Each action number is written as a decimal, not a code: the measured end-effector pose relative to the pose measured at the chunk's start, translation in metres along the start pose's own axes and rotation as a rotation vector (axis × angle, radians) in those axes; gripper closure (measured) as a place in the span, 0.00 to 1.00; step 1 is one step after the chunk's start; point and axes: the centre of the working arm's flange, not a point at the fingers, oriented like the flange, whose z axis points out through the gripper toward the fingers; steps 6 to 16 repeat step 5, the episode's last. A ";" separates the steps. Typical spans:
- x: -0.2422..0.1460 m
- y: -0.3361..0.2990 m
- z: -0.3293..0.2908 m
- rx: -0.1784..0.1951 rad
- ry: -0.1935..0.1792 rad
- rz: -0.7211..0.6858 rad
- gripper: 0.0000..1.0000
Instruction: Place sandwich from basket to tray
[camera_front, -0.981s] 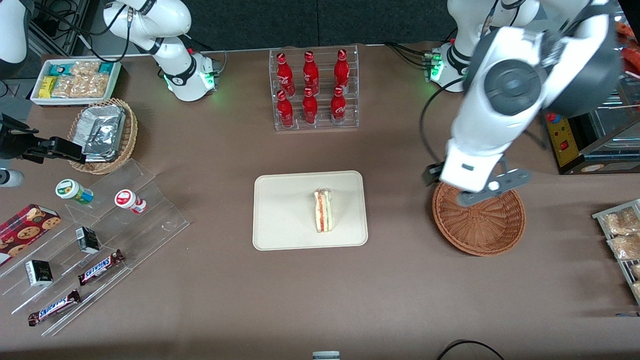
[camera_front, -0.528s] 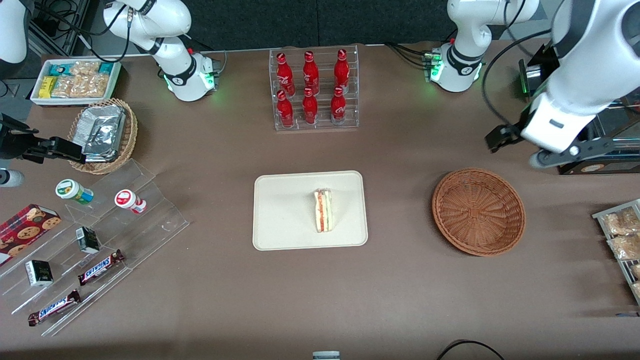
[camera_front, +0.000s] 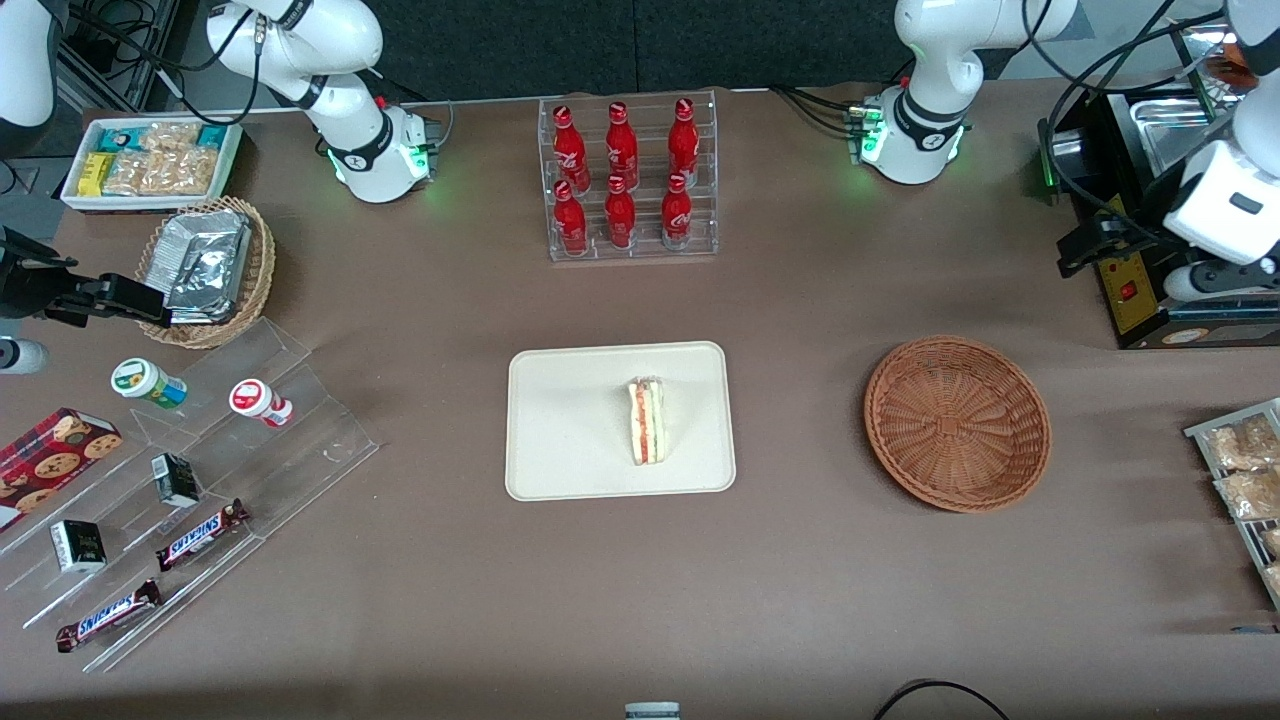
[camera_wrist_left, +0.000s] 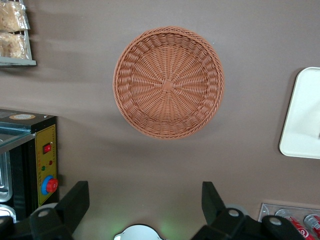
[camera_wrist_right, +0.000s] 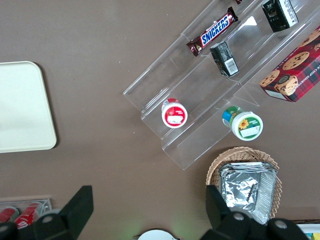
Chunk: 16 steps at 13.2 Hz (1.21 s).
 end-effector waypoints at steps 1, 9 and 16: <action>0.001 -0.003 0.001 -0.001 -0.002 -0.005 0.00; 0.005 -0.021 0.002 -0.007 -0.006 -0.011 0.00; 0.005 -0.021 0.002 -0.007 -0.006 -0.011 0.00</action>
